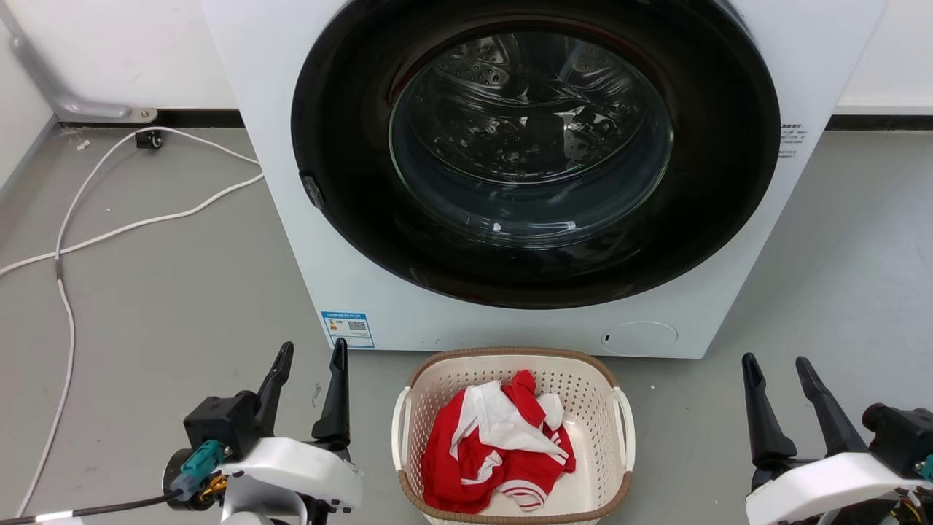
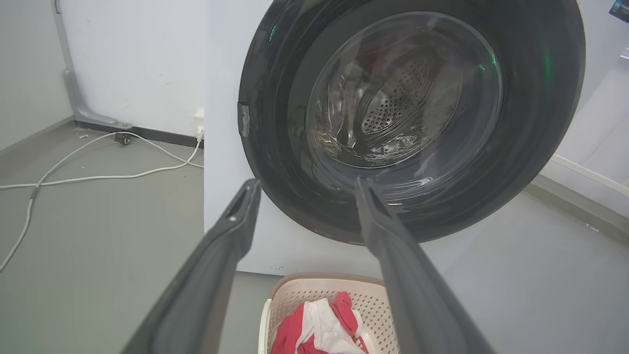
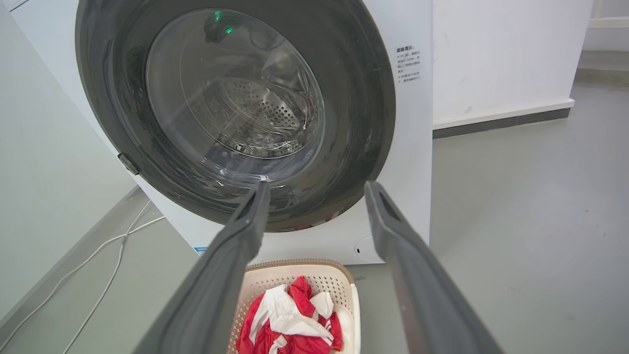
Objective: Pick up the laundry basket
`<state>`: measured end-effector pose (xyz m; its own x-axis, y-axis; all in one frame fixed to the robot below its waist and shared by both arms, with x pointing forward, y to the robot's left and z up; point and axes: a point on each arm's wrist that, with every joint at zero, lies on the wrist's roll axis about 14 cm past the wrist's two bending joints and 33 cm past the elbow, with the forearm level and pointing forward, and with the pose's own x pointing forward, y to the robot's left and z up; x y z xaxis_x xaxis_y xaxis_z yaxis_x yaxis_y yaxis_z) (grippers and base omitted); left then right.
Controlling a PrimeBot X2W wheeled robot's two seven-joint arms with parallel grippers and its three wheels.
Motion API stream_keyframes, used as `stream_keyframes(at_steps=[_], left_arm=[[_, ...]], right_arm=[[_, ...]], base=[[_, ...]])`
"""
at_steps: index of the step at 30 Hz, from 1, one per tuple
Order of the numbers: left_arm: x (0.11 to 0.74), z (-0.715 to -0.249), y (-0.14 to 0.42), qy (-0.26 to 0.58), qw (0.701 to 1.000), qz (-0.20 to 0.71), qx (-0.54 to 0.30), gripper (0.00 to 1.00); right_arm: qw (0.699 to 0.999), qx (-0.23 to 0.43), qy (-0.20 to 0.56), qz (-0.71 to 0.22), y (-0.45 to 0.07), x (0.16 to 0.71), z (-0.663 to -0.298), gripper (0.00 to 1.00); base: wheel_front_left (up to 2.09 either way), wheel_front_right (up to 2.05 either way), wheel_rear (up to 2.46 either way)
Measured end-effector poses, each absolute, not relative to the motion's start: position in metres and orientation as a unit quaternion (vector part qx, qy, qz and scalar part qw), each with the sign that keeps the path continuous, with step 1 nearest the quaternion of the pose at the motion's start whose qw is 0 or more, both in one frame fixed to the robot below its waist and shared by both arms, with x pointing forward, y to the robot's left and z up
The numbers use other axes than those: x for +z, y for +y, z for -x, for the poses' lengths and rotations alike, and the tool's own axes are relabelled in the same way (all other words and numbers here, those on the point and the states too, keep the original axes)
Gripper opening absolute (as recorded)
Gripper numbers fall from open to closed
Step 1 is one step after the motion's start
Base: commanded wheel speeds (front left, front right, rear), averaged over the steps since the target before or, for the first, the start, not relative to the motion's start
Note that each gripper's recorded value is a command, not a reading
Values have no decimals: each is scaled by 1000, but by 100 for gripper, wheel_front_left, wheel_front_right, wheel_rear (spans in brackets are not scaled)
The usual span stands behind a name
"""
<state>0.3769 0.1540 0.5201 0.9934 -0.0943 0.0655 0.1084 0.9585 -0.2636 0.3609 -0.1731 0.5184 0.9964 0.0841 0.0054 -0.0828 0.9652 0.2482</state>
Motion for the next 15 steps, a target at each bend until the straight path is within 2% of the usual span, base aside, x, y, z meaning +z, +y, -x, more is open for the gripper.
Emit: stream_keyframes(at_steps=[15], left_arm=[[520,-374,148,-39,994,79,-60,100]], right_arm=[[995,38,-8,-88,-177,522,-357,100]], base=[[0,0,0]])
